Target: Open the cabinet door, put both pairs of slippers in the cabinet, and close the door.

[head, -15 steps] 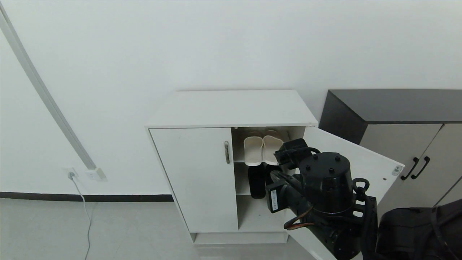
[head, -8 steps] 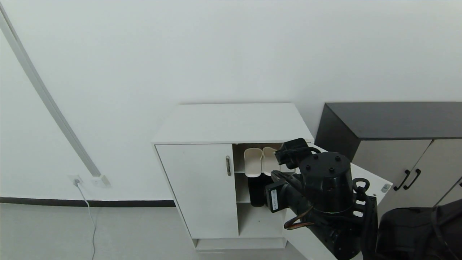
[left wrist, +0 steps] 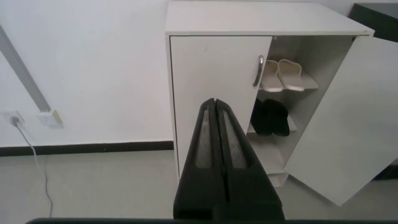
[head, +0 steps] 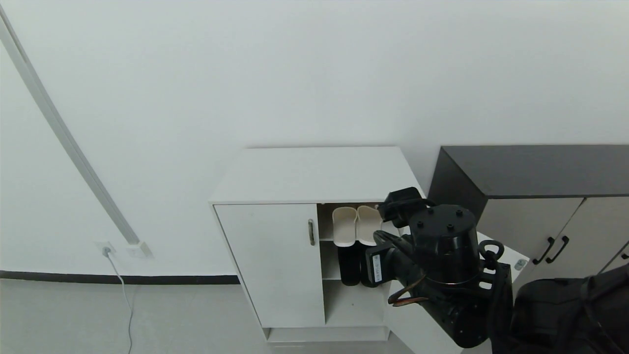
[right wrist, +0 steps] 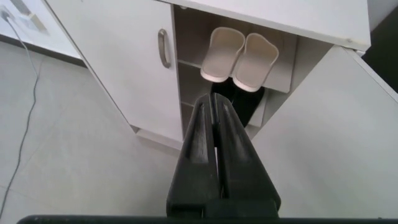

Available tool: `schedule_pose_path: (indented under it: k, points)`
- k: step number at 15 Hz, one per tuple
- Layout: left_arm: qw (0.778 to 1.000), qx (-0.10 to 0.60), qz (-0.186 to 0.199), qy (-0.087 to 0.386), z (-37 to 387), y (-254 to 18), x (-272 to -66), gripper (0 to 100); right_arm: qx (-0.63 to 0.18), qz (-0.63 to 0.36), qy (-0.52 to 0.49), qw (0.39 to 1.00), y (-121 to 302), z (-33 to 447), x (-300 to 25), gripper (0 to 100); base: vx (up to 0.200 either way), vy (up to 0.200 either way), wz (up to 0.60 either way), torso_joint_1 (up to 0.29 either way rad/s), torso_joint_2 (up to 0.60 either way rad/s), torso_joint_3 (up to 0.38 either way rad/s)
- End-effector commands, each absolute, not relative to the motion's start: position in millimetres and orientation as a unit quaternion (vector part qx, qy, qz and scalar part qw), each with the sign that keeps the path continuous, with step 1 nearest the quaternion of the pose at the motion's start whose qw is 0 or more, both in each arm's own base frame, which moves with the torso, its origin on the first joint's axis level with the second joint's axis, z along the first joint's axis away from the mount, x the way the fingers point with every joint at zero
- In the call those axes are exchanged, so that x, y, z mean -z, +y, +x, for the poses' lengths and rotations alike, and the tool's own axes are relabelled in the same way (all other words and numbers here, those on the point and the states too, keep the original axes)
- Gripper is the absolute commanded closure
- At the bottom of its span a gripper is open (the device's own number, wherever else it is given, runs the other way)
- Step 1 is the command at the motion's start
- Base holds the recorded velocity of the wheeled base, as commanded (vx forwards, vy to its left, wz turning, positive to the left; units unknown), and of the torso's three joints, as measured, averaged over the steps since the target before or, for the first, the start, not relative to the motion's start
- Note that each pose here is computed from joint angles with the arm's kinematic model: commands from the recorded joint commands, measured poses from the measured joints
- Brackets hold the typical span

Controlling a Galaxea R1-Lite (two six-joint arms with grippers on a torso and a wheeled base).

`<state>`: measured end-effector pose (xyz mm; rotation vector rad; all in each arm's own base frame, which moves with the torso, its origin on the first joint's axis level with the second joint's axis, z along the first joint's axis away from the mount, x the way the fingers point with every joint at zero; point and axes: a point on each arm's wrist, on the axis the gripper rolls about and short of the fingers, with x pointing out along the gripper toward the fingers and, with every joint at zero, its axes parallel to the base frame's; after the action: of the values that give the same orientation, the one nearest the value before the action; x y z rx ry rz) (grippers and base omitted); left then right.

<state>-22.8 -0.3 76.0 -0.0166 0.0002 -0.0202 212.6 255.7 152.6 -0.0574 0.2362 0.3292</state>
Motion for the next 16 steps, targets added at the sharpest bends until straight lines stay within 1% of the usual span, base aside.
schedule_pose_path:
  k: [1,3,9,16]
  points:
    - [1.0,0.01,-0.008,0.0,-23,0,-76,100,-0.164,-0.03,0.119,0.979,257,213,-151,100,0.0,0.0,0.0,0.0,0.0,0.0]
    - [1.0,0.01,-0.008,0.0,-23,0,-76,100,-0.164,-0.029,0.118,0.979,256,212,-152,100,0.0,0.0,0.0,0.0,0.0,0.0]
    - [1.0,0.01,-0.008,0.0,-23,0,-76,100,-0.15,-0.027,0.118,0.981,249,220,-153,100,0.0,0.0,-0.6,0.004,0.0,-0.001]
    - [1.0,0.01,-0.008,0.0,-23,0,-76,100,-0.147,-0.029,0.12,0.981,248,223,-150,100,0.0,0.0,0.0,0.0,0.0,0.0]
